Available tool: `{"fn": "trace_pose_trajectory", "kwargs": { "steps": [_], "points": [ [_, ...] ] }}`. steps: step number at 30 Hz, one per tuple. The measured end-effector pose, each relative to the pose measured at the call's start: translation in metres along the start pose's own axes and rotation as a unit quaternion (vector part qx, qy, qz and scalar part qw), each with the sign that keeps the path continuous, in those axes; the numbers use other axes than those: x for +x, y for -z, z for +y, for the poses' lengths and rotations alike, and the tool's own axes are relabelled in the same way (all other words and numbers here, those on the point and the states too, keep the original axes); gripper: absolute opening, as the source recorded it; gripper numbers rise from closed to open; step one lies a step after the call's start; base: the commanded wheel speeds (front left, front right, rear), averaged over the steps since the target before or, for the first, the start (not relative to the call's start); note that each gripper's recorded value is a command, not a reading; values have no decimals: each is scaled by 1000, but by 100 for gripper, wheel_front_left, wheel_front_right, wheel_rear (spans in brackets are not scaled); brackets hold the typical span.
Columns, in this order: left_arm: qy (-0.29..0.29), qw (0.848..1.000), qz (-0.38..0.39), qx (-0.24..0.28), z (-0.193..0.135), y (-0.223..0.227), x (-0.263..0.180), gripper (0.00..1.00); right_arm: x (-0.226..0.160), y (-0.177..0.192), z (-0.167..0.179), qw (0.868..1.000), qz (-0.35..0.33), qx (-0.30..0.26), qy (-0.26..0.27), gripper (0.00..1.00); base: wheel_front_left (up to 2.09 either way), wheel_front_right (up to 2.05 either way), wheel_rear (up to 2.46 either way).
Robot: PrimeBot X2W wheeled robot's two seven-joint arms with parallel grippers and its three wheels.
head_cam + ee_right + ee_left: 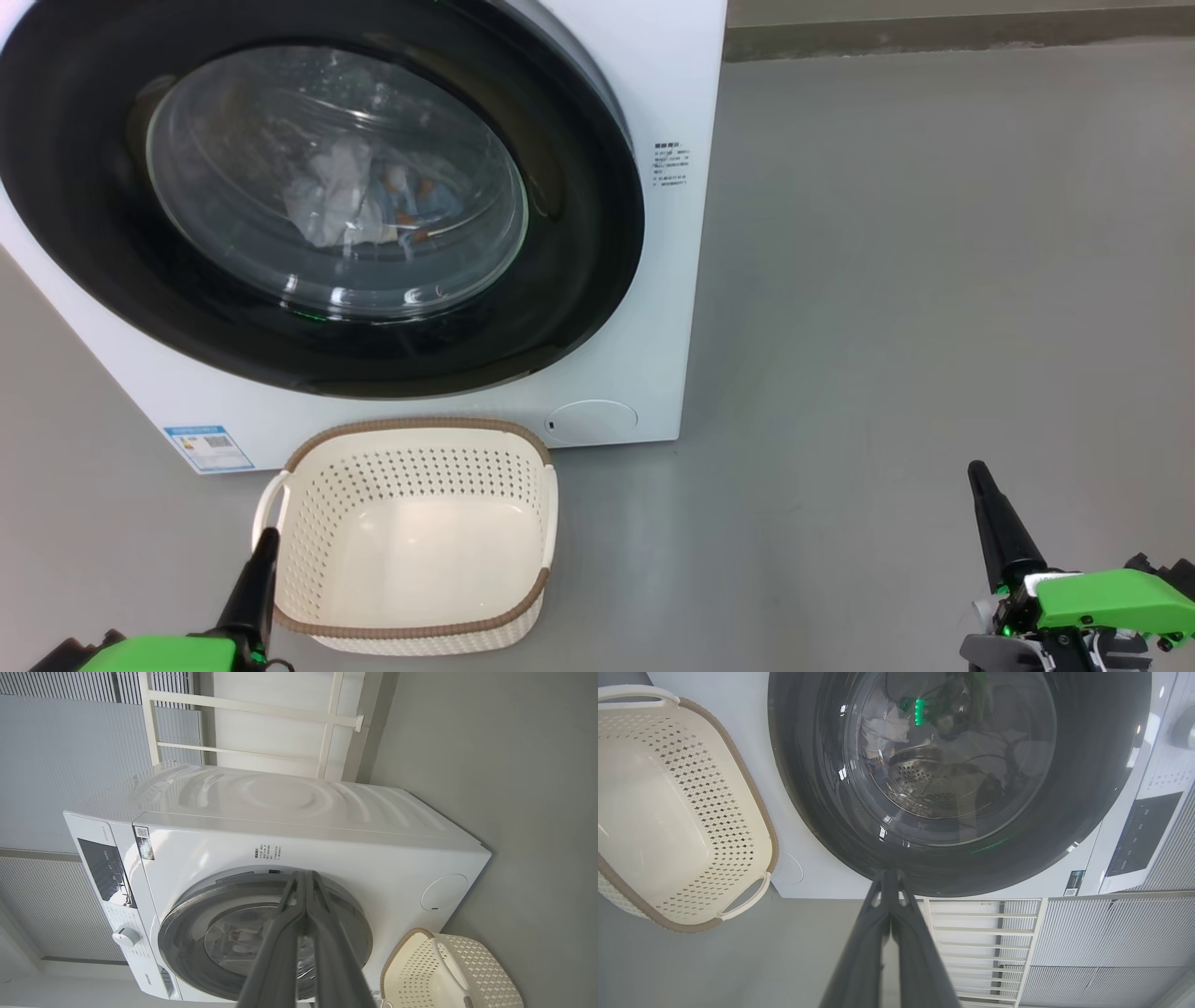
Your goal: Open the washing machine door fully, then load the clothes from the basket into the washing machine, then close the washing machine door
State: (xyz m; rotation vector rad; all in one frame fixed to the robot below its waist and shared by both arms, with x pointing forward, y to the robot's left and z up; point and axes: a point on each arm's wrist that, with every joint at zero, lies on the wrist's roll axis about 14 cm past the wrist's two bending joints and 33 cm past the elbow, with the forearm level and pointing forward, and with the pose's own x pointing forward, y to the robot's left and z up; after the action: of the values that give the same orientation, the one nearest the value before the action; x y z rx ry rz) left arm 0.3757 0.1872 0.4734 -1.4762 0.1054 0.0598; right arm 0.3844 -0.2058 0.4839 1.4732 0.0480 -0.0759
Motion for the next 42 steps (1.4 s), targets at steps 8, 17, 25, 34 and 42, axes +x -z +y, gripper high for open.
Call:
{"fn": "trace_pose_trajectory", "kwargs": {
  "steps": [8,17,25,34,42],
  "points": [
    [12,999,2,-44,-6,-1,0,0,0,-2,8,999,-3,40,-15,0,0,0,0],
    [13,999,1,-48,-7,0,0,0,0,-4,9,999,-5,50,-17,0,0,0,0],
    [13,999,1,-48,-7,-1,0,0,0,-4,9,999,-5,50,-17,0,0,0,0],
    [13,999,1,-48,-7,-1,0,0,0,-4,9,999,-5,50,-17,0,0,0,0],
    [13,999,1,-48,-7,-1,0,0,0,-4,9,999,-5,50,-17,0,0,0,0]
  ]
}}
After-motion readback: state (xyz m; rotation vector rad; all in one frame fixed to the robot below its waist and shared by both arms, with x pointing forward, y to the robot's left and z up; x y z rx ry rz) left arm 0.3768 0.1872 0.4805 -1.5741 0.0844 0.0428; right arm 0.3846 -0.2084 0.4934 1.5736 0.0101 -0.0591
